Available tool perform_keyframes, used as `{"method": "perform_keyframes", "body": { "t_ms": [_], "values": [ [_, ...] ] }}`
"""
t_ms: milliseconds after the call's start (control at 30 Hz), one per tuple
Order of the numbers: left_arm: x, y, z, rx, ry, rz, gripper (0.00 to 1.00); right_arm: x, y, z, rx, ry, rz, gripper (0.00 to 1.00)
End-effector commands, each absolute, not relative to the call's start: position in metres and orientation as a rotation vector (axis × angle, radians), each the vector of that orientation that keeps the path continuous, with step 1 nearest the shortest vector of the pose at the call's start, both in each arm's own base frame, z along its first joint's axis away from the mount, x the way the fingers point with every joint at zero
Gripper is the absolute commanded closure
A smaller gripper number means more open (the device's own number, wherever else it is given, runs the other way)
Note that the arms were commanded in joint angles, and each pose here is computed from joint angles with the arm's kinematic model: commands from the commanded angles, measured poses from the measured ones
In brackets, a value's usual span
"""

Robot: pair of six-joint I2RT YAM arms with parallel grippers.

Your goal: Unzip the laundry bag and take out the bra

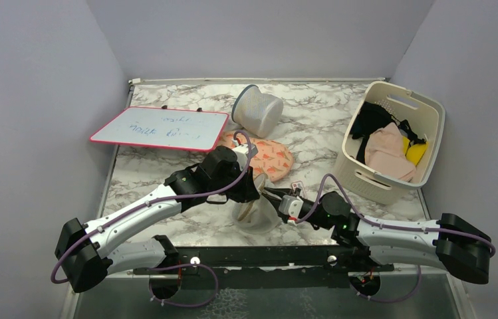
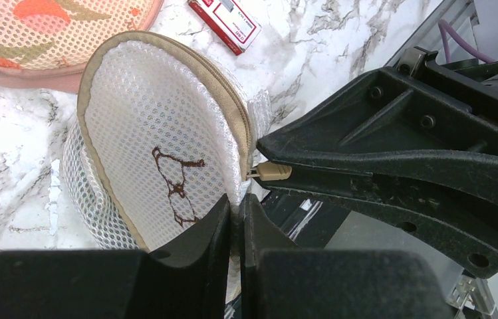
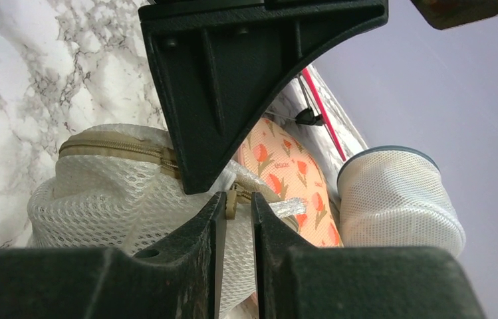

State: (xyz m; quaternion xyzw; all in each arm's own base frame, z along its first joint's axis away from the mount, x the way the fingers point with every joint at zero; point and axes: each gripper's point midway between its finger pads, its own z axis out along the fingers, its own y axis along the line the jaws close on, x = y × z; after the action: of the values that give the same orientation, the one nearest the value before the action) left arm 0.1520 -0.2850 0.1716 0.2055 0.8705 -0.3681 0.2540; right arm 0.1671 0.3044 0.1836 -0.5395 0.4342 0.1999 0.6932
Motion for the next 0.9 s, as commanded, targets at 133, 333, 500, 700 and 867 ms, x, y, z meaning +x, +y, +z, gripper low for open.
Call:
{"method": "perform_keyframes", "body": {
  "t_ms": [133, 333, 500, 700, 867],
  "values": [
    [0.1457, -0.2849, 0.1768, 0.582, 2.366, -1.025, 1.0, 0.1717, 0.3032, 0.189, -1.166, 0.974, 0.437, 0.82],
    [0.1454, -0.285, 0.1761, 0.583, 2.369, -1.025, 1.0, 0.172, 0.3062, 0.1887, -1.168, 0.974, 0.442, 0.82],
    [0.1449, -0.2846, 0.176, 0.584, 2.368, -1.026, 1.0, 0.1745, 0.3062, 0.1885, -1.156, 0.981, 0.436, 0.82],
    [0.145, -0.2846, 0.1761, 0.583, 2.368, -1.027, 1.0, 0.1745, 0.3082, 0.1907, -1.153, 0.978, 0.443, 0.82],
    [0.1443, -0.2846, 0.1756, 0.586, 2.37, -1.029, 1.0, 0.178, 0.3064, 0.1888, -1.143, 1.003, 0.43, 0.85]
  ]
}}
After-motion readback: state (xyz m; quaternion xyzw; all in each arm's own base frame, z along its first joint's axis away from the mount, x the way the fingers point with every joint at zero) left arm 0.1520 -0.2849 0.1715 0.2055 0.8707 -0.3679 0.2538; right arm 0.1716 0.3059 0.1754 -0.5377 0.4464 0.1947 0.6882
